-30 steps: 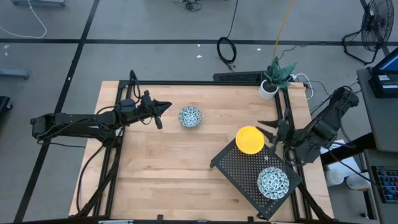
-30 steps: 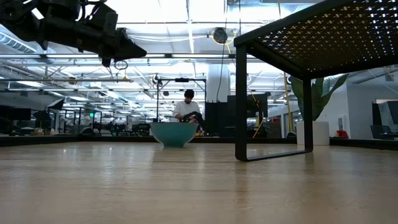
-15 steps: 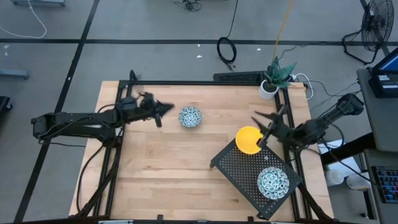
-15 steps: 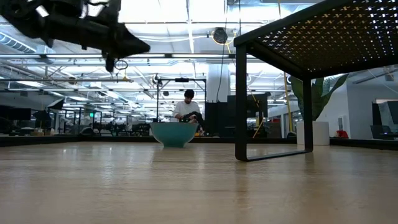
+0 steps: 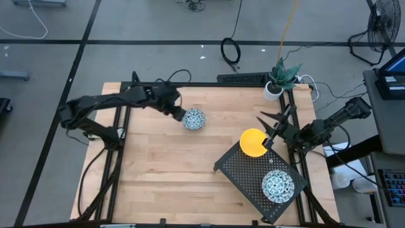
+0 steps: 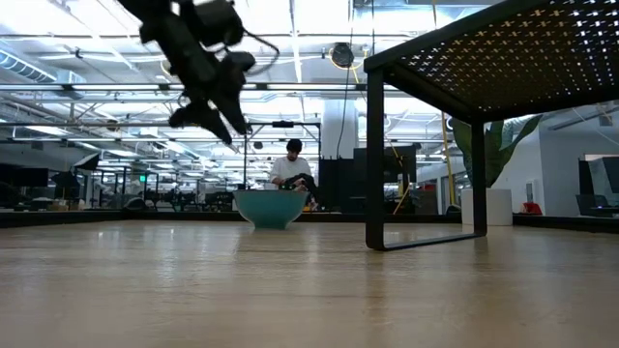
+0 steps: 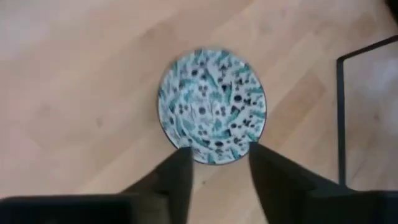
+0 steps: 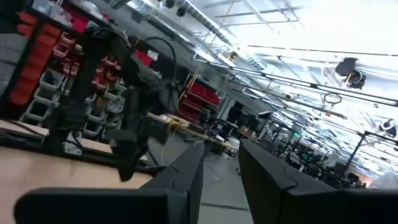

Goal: Pick & Place Mini bowls
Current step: Stack the blue patterned bowl on top of the blue patterned bowls on the shelf

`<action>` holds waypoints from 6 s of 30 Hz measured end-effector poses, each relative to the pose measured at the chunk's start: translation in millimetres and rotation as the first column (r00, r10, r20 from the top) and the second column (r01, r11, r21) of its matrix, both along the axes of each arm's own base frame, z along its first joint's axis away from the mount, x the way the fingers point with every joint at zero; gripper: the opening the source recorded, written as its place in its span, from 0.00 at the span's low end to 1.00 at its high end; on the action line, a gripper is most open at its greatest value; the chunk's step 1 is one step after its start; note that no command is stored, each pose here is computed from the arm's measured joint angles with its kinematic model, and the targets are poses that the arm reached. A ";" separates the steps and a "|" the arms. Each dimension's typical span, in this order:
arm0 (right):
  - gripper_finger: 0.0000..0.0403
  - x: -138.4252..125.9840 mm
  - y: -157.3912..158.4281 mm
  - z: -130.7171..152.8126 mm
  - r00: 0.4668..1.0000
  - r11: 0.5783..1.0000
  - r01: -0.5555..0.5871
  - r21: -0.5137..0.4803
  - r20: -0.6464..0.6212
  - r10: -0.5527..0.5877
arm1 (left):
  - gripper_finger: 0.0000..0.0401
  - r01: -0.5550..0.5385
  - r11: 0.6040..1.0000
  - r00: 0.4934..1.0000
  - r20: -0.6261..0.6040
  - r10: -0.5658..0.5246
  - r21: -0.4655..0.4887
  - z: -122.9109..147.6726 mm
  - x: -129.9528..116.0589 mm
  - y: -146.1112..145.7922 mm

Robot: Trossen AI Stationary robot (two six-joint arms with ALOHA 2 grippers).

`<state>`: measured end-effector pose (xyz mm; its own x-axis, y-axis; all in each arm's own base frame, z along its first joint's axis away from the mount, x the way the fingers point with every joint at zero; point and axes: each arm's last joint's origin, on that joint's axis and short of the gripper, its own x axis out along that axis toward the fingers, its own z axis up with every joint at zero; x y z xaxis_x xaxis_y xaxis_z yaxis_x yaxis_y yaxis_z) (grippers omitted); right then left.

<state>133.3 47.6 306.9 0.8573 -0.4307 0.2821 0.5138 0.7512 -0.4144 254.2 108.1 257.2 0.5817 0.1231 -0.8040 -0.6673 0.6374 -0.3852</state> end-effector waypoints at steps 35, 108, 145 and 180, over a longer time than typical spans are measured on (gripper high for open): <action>0.22 -5.2 -4.4 2.6 0.998 0.995 0.057 0.085 0.028 -0.059 | 0.47 -0.150 0.981 0.970 -0.209 0.122 -0.124 -87.6 37.6 33.1; 0.69 43.2 6.5 -16.5 0.994 0.995 -0.097 0.030 0.057 0.095 | 0.02 -0.004 0.105 0.994 0.016 -0.113 0.994 96.5 119.6 -160.3; 0.29 83.7 -27.8 -32.5 0.991 0.982 -0.090 0.167 0.116 0.071 | 0.03 -0.065 0.111 0.976 0.087 -0.199 0.992 95.8 124.1 -174.3; 0.00 55.4 -5.2 -11.9 0.989 0.991 -0.117 0.069 0.102 0.109 | 0.21 0.292 0.365 0.879 -0.098 -0.466 0.884 59.5 90.9 -225.4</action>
<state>188.7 42.3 295.0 0.8716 -0.3557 0.3374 0.4590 0.8336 -0.3072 345.1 -117.3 316.7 0.8500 0.4222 -0.3151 -0.2561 0.8538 0.4531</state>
